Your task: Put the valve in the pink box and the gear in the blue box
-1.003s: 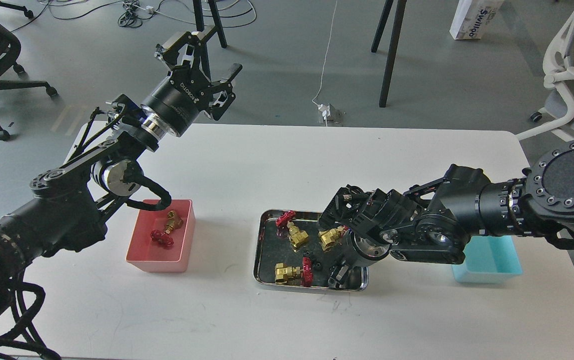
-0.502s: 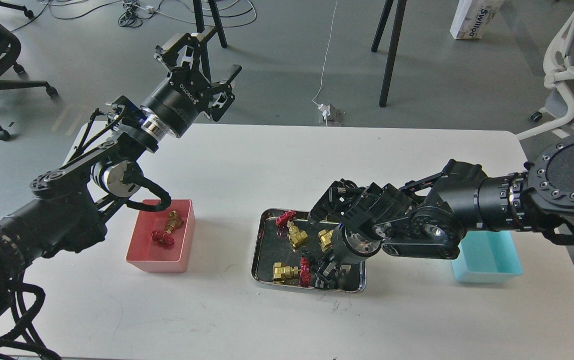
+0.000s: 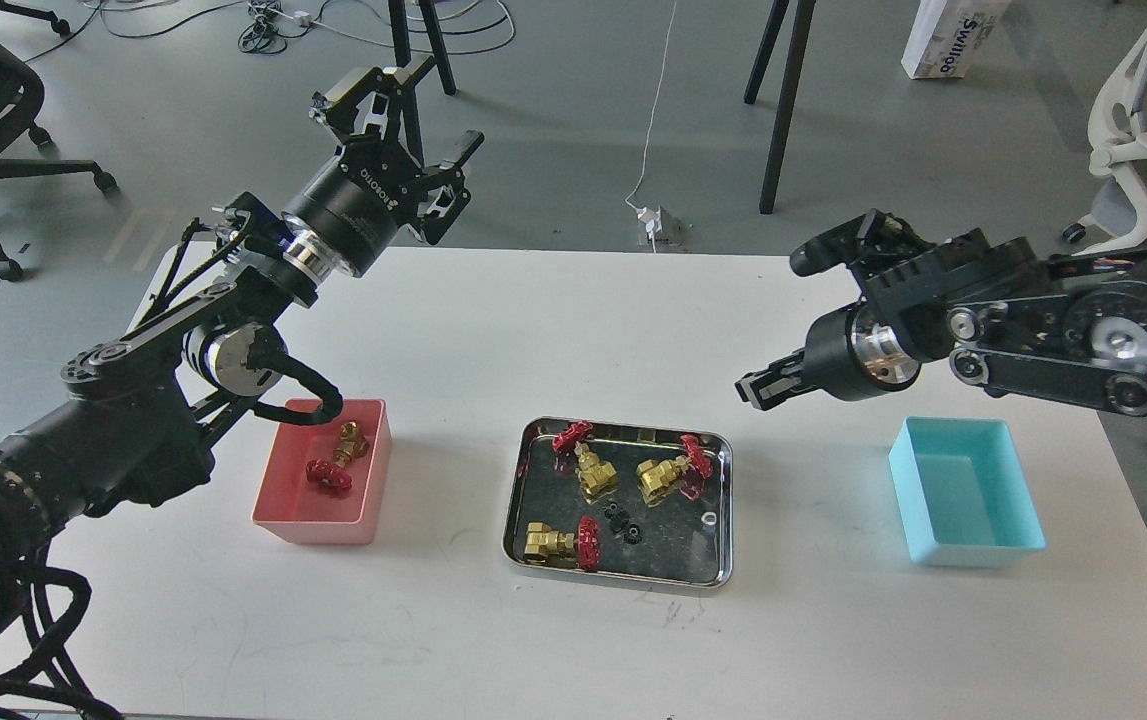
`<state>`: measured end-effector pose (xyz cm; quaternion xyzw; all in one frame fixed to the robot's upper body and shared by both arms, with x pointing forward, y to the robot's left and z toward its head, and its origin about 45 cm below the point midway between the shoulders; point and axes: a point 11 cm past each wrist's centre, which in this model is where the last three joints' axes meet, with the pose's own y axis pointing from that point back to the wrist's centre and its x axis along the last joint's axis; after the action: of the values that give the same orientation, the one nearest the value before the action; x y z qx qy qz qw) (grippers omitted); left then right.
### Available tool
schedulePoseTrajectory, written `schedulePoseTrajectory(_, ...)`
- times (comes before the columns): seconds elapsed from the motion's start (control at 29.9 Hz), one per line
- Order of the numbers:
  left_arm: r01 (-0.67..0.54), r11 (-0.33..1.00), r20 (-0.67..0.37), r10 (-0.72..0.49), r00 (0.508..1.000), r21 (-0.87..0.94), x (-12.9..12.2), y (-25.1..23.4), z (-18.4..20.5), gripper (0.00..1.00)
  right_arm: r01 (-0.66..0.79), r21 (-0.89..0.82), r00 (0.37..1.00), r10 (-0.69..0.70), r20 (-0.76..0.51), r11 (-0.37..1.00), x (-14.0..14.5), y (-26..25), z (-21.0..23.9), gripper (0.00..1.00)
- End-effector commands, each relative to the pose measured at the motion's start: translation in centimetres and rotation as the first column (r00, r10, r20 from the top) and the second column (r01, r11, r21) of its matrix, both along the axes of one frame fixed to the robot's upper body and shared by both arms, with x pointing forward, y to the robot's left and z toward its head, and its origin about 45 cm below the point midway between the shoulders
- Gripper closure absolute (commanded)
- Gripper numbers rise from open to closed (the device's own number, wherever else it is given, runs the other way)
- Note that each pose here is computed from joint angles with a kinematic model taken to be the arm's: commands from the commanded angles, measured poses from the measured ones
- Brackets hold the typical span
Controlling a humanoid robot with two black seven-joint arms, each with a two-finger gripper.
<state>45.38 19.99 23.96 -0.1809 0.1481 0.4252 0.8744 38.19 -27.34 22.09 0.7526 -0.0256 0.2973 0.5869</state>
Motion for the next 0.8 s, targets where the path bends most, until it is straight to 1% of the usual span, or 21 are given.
schedulePoseTrajectory(0.0,0.008,1.0,-0.009,-0.009,1.0,-0.007,0.0,-1.0,-0.4,0.2,0.135,0.005,0.991,-0.134,-0.027,0.991,-2.6,-6.1,0.0,0.85)
schedulePoseTrajectory(0.1,0.015,1.0,-0.014,-0.016,1.0,-0.013,-0.1,-1.6,-0.6,0.2,0.203,0.013,0.979,-0.202,-0.036,0.979,-4.1,-8.9,0.2,0.85)
schedulePoseTrajectory(0.27,0.022,1.0,-0.014,-0.022,1.0,-0.017,-0.1,-2.0,-0.7,0.2,0.208,0.036,0.978,-0.206,-0.039,0.978,-4.3,-8.5,0.0,0.85)
schedulePoseTrajectory(0.33,0.023,1.0,-0.014,-0.023,1.0,-0.015,-0.1,-2.0,-0.7,0.2,0.174,0.042,0.984,-0.172,-0.045,0.984,-4.0,-7.0,-0.3,0.85)
schedulePoseTrajectory(0.5,0.02,1.0,-0.014,-0.02,1.0,-0.015,-0.1,-1.8,-0.6,0.19,0.004,0.056,0.997,0.001,-0.083,0.998,-3.4,0.4,-2.5,0.85)
schedulePoseTrajectory(0.67,0.012,1.0,-0.014,-0.012,1.0,-0.012,-0.1,-1.4,-0.7,0.19,-0.048,0.048,0.996,0.052,-0.073,0.998,-2.2,3.1,-3.1,0.85)
schedulePoseTrajectory(0.77,0.009,1.0,-0.022,-0.01,1.0,-0.012,-0.2,-1.3,-1.1,0.19,-0.119,0.047,0.988,0.123,-0.095,0.992,-2.5,6.1,-3.9,0.84)
